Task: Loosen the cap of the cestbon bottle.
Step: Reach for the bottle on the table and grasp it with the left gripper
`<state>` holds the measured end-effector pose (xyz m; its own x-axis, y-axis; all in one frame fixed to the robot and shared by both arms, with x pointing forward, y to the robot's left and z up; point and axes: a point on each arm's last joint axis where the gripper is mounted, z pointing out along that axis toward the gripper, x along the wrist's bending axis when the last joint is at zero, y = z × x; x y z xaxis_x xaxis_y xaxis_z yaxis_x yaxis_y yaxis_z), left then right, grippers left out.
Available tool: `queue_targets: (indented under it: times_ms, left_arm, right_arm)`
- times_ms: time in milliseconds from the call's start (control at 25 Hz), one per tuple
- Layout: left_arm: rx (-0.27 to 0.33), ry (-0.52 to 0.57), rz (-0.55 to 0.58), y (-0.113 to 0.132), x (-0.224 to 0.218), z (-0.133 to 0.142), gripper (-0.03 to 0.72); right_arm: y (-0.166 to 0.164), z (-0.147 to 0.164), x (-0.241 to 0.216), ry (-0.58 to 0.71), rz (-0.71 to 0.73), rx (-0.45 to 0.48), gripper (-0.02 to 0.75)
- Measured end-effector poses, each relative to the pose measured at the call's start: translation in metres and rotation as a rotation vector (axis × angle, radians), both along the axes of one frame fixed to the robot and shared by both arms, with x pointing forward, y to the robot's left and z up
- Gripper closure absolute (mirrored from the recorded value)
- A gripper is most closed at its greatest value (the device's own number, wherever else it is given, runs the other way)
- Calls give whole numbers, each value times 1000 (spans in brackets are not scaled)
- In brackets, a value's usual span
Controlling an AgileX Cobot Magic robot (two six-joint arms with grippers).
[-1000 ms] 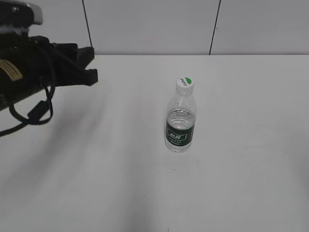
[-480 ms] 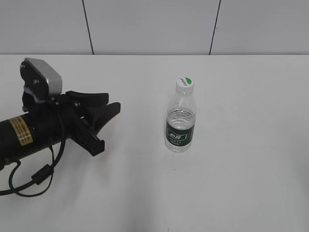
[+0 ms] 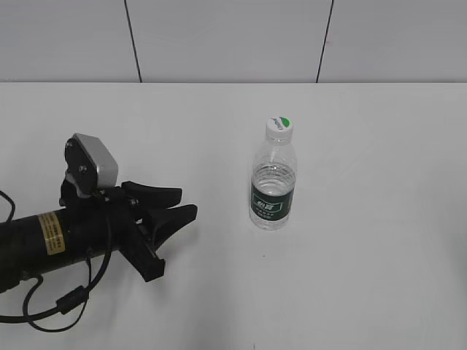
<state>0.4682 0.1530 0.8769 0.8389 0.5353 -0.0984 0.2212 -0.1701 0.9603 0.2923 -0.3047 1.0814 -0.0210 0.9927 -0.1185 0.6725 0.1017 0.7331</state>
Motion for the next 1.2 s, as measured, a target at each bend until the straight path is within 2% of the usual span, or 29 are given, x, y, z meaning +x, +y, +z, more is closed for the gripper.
queue_targets:
  times_ms: [120,200,320,400,760,920,1200]
  left_arm:
    - [-3,-2,-7,-2,-1,0,403]
    - [-8,-4,-9,-3,1,1,313]
    - [-44,-4,-11,-8,10,6,125]
    - [-56,-3,-22,-12,17,10,71]
    - [-41,23,-116,-30,44,22,72]
    - [-28,61,-153,-36,52,14,87]
    - [38,20,-292,-48,63,7,94]
  right_arm:
    - [-1,1,0,-8,-22,2,193]
    - [-3,1,0,-10,-41,3,193]
    - [-3,1,0,-12,-55,9,193]
    - [-3,2,0,-13,-59,11,193]
    - [-4,2,0,-16,-62,8,193]
    - [-4,2,0,-21,-66,11,193]
    - [-4,2,1,-25,-69,14,193]
